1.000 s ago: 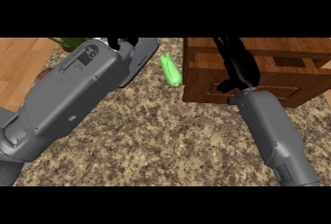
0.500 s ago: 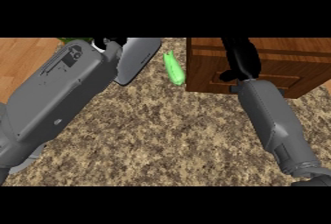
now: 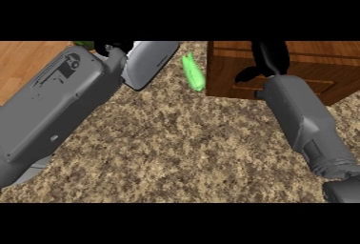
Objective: Pick up the can, place it into the drawer and close the drawer
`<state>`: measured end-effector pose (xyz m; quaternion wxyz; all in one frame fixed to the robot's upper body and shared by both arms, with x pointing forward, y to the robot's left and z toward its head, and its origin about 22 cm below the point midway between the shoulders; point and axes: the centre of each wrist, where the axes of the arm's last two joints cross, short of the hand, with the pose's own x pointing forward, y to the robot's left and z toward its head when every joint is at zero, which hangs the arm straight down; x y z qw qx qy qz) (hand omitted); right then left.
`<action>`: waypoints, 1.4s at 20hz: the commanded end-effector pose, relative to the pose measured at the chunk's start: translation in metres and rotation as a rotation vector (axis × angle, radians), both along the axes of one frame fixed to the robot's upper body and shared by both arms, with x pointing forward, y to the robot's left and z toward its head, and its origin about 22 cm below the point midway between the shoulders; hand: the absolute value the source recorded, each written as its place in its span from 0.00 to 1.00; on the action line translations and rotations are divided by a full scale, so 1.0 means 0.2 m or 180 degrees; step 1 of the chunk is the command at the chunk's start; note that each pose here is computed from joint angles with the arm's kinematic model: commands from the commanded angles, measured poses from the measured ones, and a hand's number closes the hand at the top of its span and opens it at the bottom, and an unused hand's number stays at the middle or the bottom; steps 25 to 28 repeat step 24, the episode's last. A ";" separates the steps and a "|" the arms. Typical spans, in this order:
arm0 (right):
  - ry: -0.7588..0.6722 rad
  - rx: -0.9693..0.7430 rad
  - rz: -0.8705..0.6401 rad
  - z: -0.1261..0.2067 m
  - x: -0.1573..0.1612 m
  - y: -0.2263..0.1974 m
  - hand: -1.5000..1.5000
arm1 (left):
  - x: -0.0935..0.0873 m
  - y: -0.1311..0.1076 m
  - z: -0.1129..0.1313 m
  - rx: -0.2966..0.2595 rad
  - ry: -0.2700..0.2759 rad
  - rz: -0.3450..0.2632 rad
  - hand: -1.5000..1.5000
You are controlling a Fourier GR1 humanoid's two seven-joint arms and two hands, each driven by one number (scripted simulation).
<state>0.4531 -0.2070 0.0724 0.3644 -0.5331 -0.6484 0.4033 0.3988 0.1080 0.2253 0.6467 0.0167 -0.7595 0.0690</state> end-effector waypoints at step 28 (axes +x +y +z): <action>0.0365 0.2280 0.0601 0.25 0.10 0.09 0.00 | -0.12 0.04 0.02 0.0033 -0.0027 -0.0104 0.00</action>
